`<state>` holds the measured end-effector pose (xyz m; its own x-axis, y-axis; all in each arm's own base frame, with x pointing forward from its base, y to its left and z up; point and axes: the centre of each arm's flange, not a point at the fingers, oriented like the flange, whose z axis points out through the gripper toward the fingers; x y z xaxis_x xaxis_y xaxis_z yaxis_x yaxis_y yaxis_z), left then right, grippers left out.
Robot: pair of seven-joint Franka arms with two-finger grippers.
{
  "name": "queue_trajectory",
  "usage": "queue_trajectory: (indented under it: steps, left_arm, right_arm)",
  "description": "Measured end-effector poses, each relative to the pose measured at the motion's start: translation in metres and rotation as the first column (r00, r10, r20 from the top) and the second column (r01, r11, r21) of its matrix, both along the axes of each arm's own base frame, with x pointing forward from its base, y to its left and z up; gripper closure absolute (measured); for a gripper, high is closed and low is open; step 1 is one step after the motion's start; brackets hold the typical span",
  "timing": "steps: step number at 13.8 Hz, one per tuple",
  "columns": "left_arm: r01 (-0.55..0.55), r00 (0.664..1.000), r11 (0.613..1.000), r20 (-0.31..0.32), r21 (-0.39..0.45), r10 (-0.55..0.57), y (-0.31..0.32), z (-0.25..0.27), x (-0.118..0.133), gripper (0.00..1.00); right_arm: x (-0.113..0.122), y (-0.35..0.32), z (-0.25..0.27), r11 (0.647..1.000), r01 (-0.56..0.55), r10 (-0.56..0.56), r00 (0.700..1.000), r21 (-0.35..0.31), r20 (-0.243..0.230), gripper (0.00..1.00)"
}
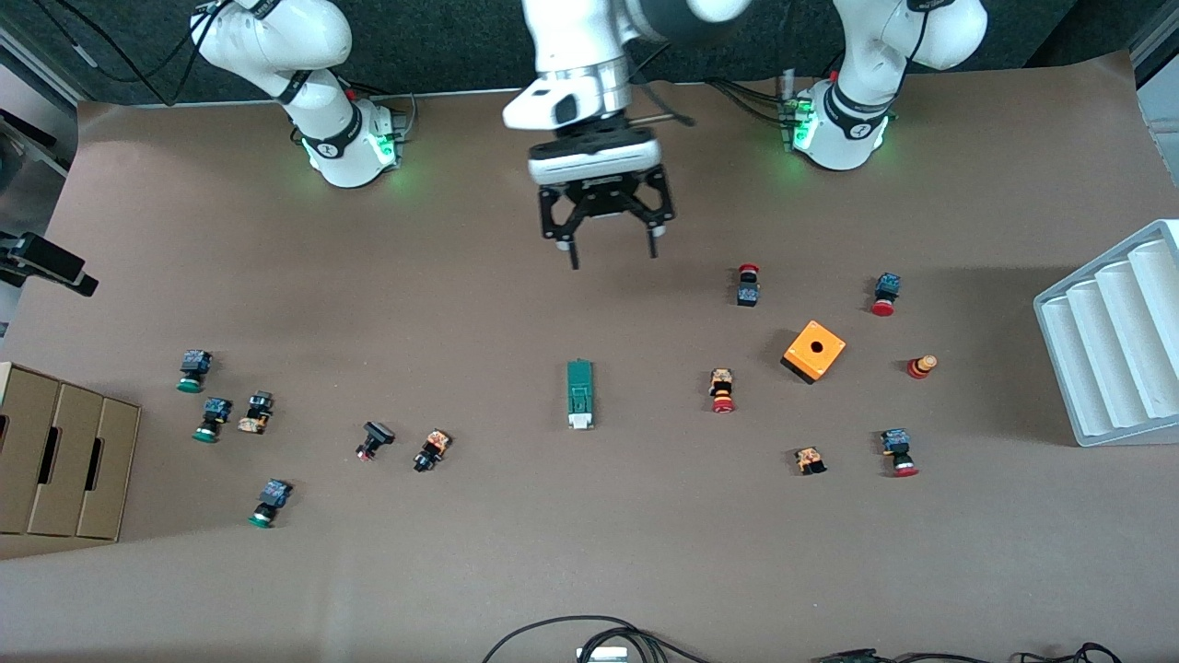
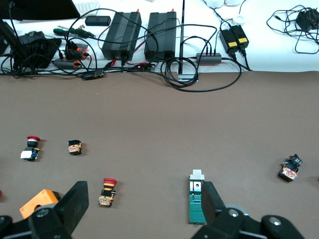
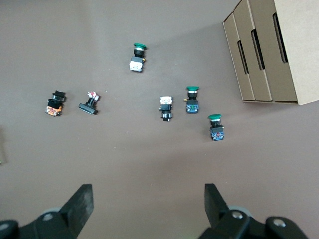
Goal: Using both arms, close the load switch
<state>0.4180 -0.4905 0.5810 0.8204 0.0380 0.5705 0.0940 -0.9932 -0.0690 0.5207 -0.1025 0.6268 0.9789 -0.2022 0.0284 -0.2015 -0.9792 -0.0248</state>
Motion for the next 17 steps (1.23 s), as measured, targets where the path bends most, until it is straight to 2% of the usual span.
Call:
queue_trajectory:
  steps: [3, 6, 9, 12, 14, 17]
  left_arm:
    - [-0.002, 1.0, 1.0, -0.03, -0.027, 0.001, 0.049, 0.039, 0.026, 0.0]
    - [0.035, 0.996, 0.999, -0.085, -0.028, -0.037, 0.113, 0.063, 0.065, 0.0]
    - [0.082, 0.987, 0.994, -0.132, -0.072, -0.091, 0.168, 0.083, 0.096, 0.0]
    - [0.106, 0.98, 0.989, -0.158, -0.101, -0.122, 0.207, 0.09, 0.115, 0.0]
    - [0.084, 0.98, 0.99, -0.172, -0.113, -0.103, 0.241, 0.089, 0.132, 0.0]
    - [0.058, 0.973, 0.979, -0.207, -0.195, -0.099, 0.31, 0.087, 0.159, 0.0]
  right_arm:
    - [0.0, 0.0, 0.0, 1.0, 0.001, -0.001, 1.0, 0.0, 0.0, 0.0]
    - [0.0, -0.001, 0.0, 1.0, 0.001, -0.001, 1.0, 0.0, 0.0, 0.0]
    - [0.0, -0.001, 0.0, 1.0, 0.002, -0.002, 1.0, 0.0, 0.001, 0.0]
    - [0.0, -0.001, 0.001, 1.0, 0.003, -0.003, 1.0, 0.0, 0.002, 0.0]
    - [-0.001, -0.004, 0.001, 1.0, 0.007, -0.007, 1.0, 0.0, 0.002, 0.0]
    - [-0.002, -0.012, 0.001, 1.0, 0.022, -0.022, 1.0, 0.001, 0.003, 0.0]
